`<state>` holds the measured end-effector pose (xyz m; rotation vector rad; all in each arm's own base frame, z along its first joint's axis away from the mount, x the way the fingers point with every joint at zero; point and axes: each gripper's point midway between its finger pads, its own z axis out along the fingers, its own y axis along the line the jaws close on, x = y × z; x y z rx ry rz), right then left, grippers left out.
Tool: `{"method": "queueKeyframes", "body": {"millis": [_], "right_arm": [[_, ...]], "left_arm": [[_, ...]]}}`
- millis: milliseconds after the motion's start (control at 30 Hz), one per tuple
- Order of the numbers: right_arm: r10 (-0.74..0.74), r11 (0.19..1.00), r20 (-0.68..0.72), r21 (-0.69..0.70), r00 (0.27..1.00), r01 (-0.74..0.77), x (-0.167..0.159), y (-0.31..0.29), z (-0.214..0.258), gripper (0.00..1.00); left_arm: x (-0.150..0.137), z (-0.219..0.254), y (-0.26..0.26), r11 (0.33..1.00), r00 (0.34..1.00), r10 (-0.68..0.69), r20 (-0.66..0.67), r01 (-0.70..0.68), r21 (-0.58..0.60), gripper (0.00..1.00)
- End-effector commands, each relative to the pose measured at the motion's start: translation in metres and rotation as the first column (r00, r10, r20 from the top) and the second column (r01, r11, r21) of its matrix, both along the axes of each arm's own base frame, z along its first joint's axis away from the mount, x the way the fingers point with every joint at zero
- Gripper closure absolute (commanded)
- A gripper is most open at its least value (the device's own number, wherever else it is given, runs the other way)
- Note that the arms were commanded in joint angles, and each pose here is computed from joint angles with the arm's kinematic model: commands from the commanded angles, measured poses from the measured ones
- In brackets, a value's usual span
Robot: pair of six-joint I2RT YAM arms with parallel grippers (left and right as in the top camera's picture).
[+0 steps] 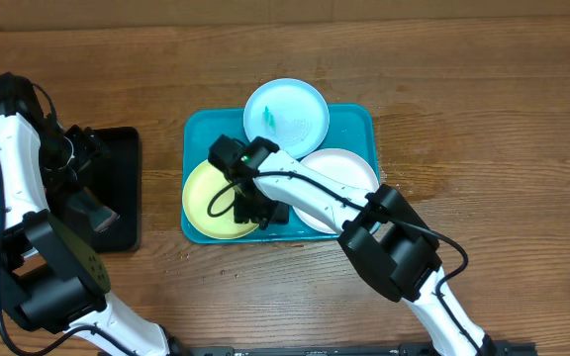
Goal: Clean dirty plates on tray and stack at the side
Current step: 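Reach the right gripper to the yellow plate rim, then grip the yellow plate rim with the right gripper and hold it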
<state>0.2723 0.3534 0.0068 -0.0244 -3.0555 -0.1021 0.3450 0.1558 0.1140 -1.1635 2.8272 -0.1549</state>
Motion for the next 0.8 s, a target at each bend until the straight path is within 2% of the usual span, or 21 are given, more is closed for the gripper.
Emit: {"method": "queueKeyframes", "body": {"millis": [0, 133, 200, 267, 300, 367, 533, 667, 700, 767], "right_arm": [[-0.055, 0.998, 0.014, -0.012, 0.998, 0.055, 0.002, -0.008, -0.006, 0.45], [0.011, 1.0, 0.04, 0.015, 0.999, -0.012, 0.008, -0.004, -0.006, 0.6], [0.054, 0.998, 0.055, 0.03, 0.997, -0.056, 0.014, -0.003, -0.005, 0.74], [0.111, 0.993, 0.071, 0.04, 0.991, -0.114, 0.019, -0.002, -0.005, 0.92], [0.153, 0.987, 0.083, 0.045, 0.985, -0.157, 0.022, -0.003, -0.005, 0.96], [0.225, 0.972, 0.1, 0.049, 0.969, -0.231, 0.029, -0.006, -0.004, 0.96], [0.502, 0.857, 0.157, 0.043, 0.85, -0.514, 0.047, -0.015, -0.004, 0.96], [0.614, 0.778, 0.174, 0.03, 0.77, -0.627, 0.054, -0.022, -0.004, 0.96], [0.633, 0.763, 0.172, 0.025, 0.755, -0.646, 0.054, -0.024, -0.004, 0.92], [0.635, 0.763, 0.164, 0.017, 0.755, -0.646, 0.056, -0.03, -0.005, 0.7]], "left_arm": [[-0.002, -0.001, 0.0, 1.0, 1.0, 0.009, -0.011, -0.009, 0.005, 0.22], [-0.003, -0.001, 0.0, 1.0, 1.0, 0.009, -0.012, -0.009, 0.005, 0.23], [-0.003, -0.001, 0.0, 1.0, 1.0, 0.007, -0.012, -0.007, 0.006, 0.29], [-0.004, -0.001, -0.001, 1.0, 1.0, 0.001, -0.016, -0.001, 0.004, 0.32], [-0.004, -0.001, -0.001, 1.0, 1.0, 0.001, -0.019, -0.001, 0.002, 0.33], [-0.006, -0.001, -0.001, 1.0, 1.0, 0.003, -0.023, -0.003, 0.001, 0.33], [-0.007, -0.003, 0.001, 1.0, 0.999, 0.011, -0.03, -0.01, 0.009, 0.19], [-0.009, -0.005, 0.004, 0.999, 0.999, 0.021, -0.042, -0.02, 0.028, 0.15], [-0.009, -0.005, 0.004, 0.999, 0.999, 0.021, -0.043, -0.02, 0.027, 0.14], [-0.01, -0.005, 0.003, 0.999, 0.999, 0.021, -0.046, -0.019, 0.026, 0.14]]}}
